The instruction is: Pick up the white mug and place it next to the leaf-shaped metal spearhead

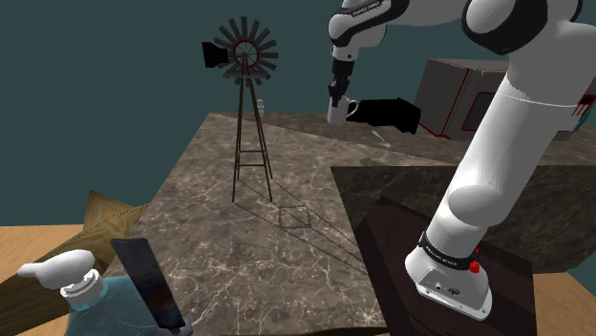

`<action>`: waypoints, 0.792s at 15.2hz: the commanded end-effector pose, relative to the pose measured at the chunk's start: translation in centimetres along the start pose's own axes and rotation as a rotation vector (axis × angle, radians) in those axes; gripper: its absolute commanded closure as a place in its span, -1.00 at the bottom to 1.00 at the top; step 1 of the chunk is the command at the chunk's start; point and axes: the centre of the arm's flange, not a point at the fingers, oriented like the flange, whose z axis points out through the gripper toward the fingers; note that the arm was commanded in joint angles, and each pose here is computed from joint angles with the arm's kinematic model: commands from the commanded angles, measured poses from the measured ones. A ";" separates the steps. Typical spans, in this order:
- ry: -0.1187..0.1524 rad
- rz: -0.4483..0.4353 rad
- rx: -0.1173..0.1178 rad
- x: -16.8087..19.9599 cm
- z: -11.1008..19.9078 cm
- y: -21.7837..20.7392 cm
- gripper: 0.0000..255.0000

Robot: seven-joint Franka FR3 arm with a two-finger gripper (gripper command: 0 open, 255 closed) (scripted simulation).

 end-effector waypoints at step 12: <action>0.000 0.000 0.000 -0.4 -4.9 -4.0 1.00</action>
